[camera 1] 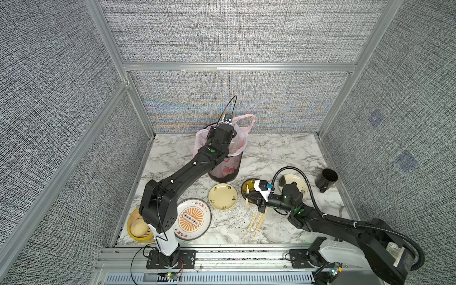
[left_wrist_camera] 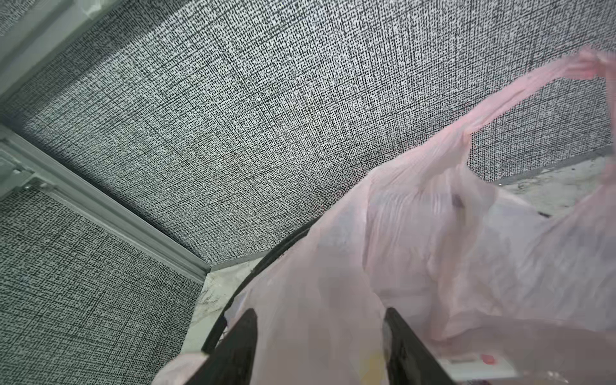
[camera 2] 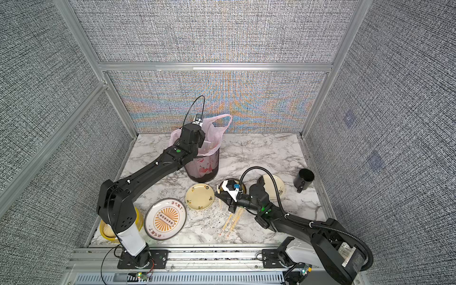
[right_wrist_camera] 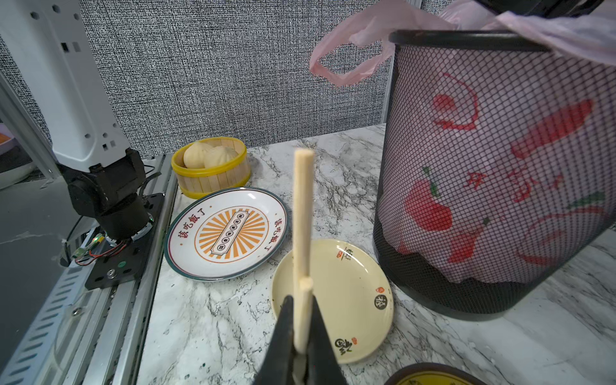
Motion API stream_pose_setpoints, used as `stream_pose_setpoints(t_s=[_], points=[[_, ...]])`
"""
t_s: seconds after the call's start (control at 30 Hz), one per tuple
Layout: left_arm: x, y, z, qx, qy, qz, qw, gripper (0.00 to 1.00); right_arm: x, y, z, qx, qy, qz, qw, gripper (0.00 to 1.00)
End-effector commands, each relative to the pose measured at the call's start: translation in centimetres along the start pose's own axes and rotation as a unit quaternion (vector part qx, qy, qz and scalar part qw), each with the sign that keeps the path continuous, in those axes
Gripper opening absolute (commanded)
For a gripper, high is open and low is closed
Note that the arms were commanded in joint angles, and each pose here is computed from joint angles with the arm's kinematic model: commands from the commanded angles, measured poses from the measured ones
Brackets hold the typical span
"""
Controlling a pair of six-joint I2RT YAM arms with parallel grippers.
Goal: Remove the packaging of disposable chopsticks
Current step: Place the packet bag in the trash bin.
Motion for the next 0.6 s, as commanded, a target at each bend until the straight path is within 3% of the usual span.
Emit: stream_pose_setpoints(t_s=[0.0, 0.33, 0.37, 0.43, 0.47, 0.5, 0.57], points=[[1.3, 0.8, -1.3, -0.020, -0.005, -0.028, 0.999, 0.68, 0.0, 0.2, 0.1, -0.003, -0.002, -0.007, 1.000, 0.00], [3.2, 1.3, -4.4, -0.053, -0.030, -0.059, 0.996, 0.83, 0.1, 0.5, 0.2, -0.008, 0.003, -0.003, 1.000, 0.00], [2.9, 1.1, -4.5, -0.054, -0.040, -0.064, 0.996, 0.80, 0.0, 0.5, 0.3, -0.008, 0.003, -0.002, 1.000, 0.00], [2.1, 0.7, -3.8, -0.053, -0.054, -0.066, 0.995, 0.63, 0.0, 0.4, 0.4, -0.007, 0.004, -0.001, 1.000, 0.00], [1.7, 0.5, -3.4, -0.037, -0.055, -0.064, 0.996, 0.62, 0.0, 0.4, 0.4, -0.006, 0.004, 0.000, 1.000, 0.00], [1.7, 0.4, -3.2, -0.027, -0.052, -0.065, 0.996, 0.64, 0.0, 0.3, 0.3, -0.006, 0.003, 0.000, 1.000, 0.00], [2.1, 0.5, -3.7, -0.033, -0.050, -0.074, 0.995, 0.80, 0.1, 0.3, 0.3, -0.006, 0.002, -0.001, 1.000, 0.00]])
Point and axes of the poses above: each gripper's point midway between its finger pads, its own z axis out along the fingers, its own x axis along the line the jaws close on, y = z × x, the point moved 7 cm from there along -z, back along the fingers, and after that the axes turned 13 degrees about z, right-handed, at the moved point
